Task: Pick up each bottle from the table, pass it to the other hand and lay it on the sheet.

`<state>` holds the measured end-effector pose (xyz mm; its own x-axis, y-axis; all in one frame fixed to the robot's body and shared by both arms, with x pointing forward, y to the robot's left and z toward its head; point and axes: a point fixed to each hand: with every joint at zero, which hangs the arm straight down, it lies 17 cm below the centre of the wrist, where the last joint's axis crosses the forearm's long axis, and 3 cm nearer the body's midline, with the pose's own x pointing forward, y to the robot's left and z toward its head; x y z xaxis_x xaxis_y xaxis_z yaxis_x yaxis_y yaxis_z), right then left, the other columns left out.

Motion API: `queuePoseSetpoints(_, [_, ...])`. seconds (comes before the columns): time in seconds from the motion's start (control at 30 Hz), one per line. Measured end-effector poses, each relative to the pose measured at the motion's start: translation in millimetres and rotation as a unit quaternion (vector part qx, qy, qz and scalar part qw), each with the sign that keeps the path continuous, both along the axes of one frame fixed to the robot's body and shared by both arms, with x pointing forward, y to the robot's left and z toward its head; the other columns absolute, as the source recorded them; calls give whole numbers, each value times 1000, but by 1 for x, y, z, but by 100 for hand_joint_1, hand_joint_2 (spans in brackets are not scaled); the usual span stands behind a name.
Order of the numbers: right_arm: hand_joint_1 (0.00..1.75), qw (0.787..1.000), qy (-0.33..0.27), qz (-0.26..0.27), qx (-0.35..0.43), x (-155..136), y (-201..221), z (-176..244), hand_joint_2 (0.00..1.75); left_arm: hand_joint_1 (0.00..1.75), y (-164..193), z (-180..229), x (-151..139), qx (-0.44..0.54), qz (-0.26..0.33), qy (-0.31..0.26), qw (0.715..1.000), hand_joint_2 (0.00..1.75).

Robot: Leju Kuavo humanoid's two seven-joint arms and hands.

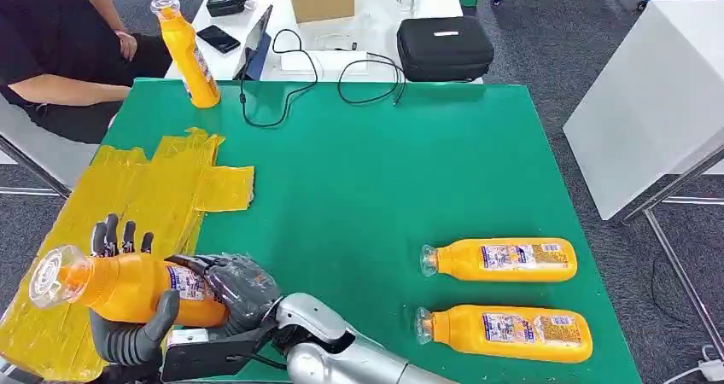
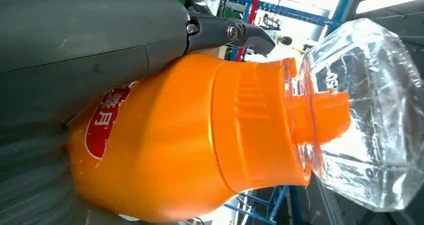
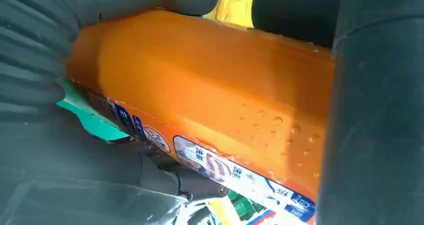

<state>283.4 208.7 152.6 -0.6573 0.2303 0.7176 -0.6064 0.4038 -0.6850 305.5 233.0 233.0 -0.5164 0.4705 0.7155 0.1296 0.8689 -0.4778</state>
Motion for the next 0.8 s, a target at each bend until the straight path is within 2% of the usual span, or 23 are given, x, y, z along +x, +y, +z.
queuePoseSetpoints(0.2, [175,999,-36,14,-19,-6,4,-2,175,0,6,-10,-1,-11,5,15,1000,175])
queuePoseSetpoints(0.23, [175,998,-48,20,-23,-9,5,-2,175,175,8,-13,-1,-12,5,19,1000,175])
queuePoseSetpoints(0.37, [175,997,-66,33,-29,-16,7,-4,175,175,14,-22,-4,-14,3,29,999,175])
queuePoseSetpoints(0.8, [175,998,-56,28,-31,-15,6,-8,175,175,18,-27,-4,-5,9,37,999,175])
